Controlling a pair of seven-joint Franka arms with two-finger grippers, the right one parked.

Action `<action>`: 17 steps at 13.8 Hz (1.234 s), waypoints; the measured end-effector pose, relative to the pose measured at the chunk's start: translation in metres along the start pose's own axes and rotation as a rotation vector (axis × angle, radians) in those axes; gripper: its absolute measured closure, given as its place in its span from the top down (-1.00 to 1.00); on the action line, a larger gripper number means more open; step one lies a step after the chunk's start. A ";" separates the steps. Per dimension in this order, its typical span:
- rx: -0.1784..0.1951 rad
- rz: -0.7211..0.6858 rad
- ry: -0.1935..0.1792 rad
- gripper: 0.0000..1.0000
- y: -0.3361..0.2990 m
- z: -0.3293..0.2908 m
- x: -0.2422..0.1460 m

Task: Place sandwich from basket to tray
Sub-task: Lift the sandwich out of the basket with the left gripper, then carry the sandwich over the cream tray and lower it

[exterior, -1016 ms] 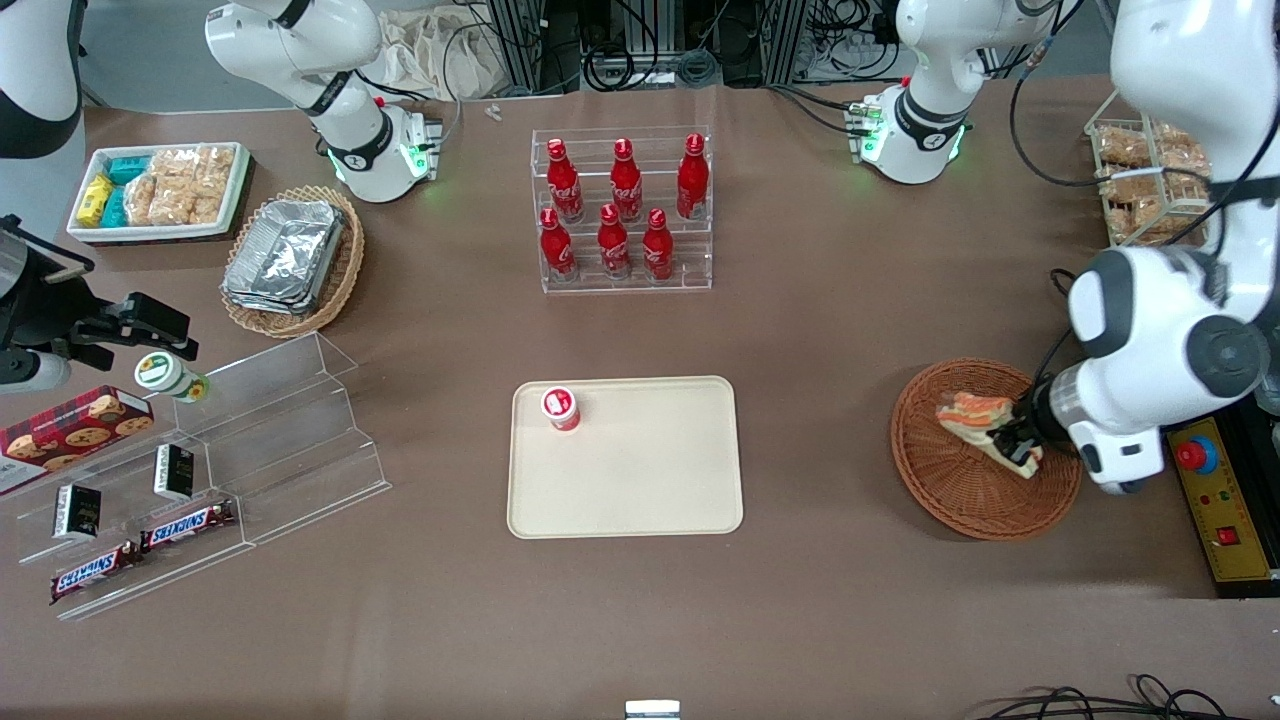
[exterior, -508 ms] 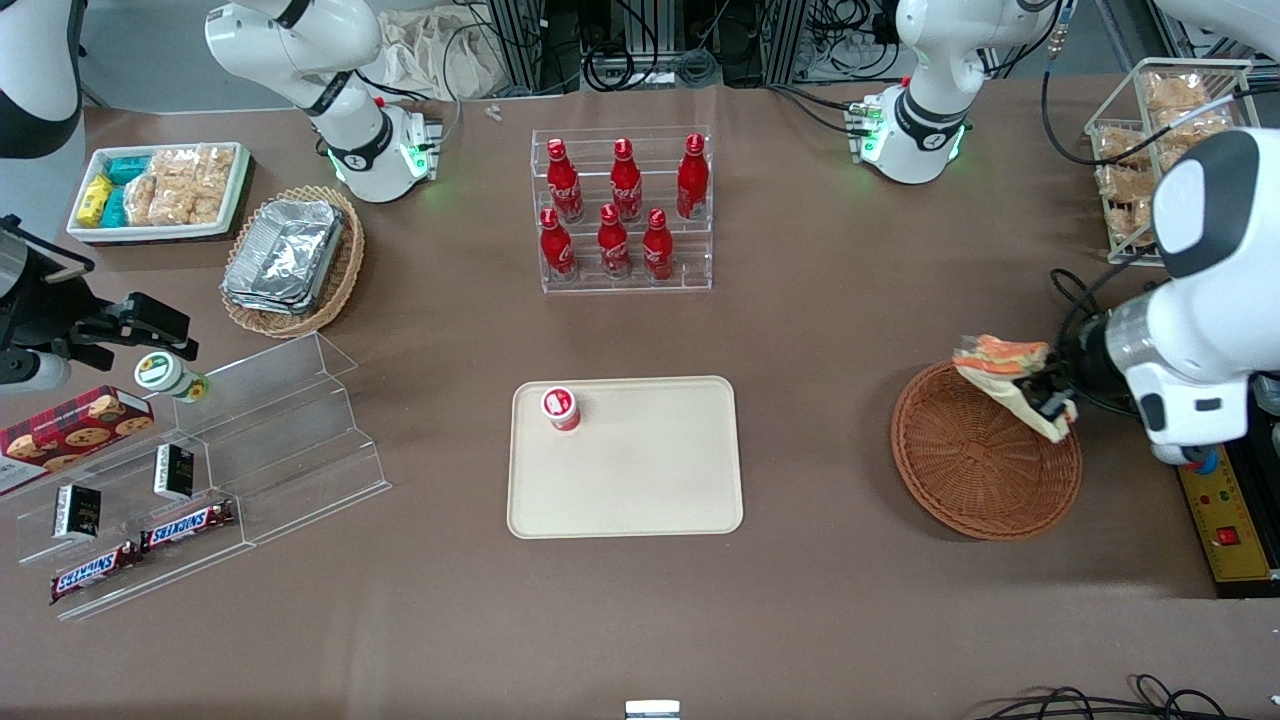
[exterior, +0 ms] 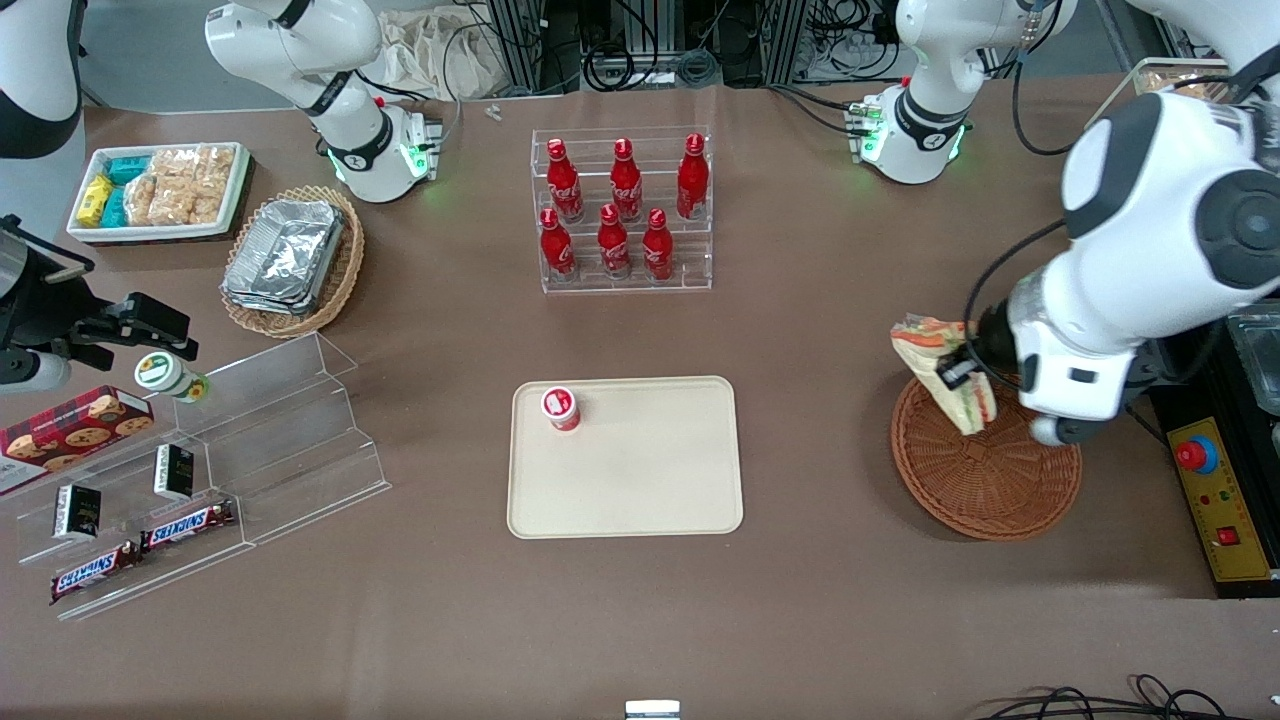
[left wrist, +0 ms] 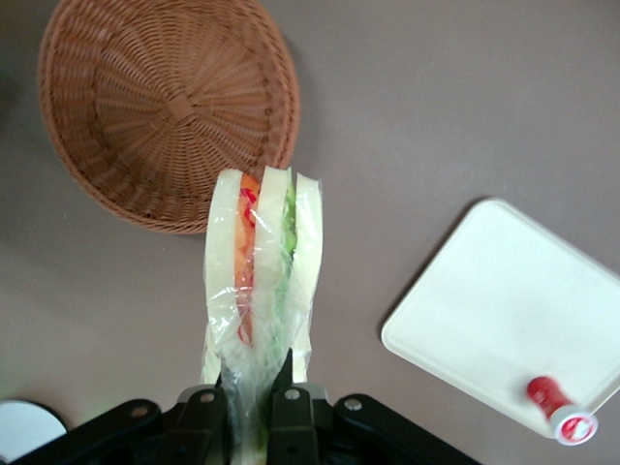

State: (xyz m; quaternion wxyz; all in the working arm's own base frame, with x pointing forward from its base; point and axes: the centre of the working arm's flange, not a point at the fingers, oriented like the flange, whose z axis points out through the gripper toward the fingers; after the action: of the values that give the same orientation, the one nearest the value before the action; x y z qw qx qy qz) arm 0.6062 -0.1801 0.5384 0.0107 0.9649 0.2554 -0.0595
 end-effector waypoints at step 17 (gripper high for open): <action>-0.062 0.486 0.049 -0.70 0.176 0.185 -0.083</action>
State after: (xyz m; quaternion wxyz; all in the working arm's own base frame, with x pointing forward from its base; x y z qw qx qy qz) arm 0.6010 -0.3830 0.3630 0.0481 0.9984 0.0178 -0.0238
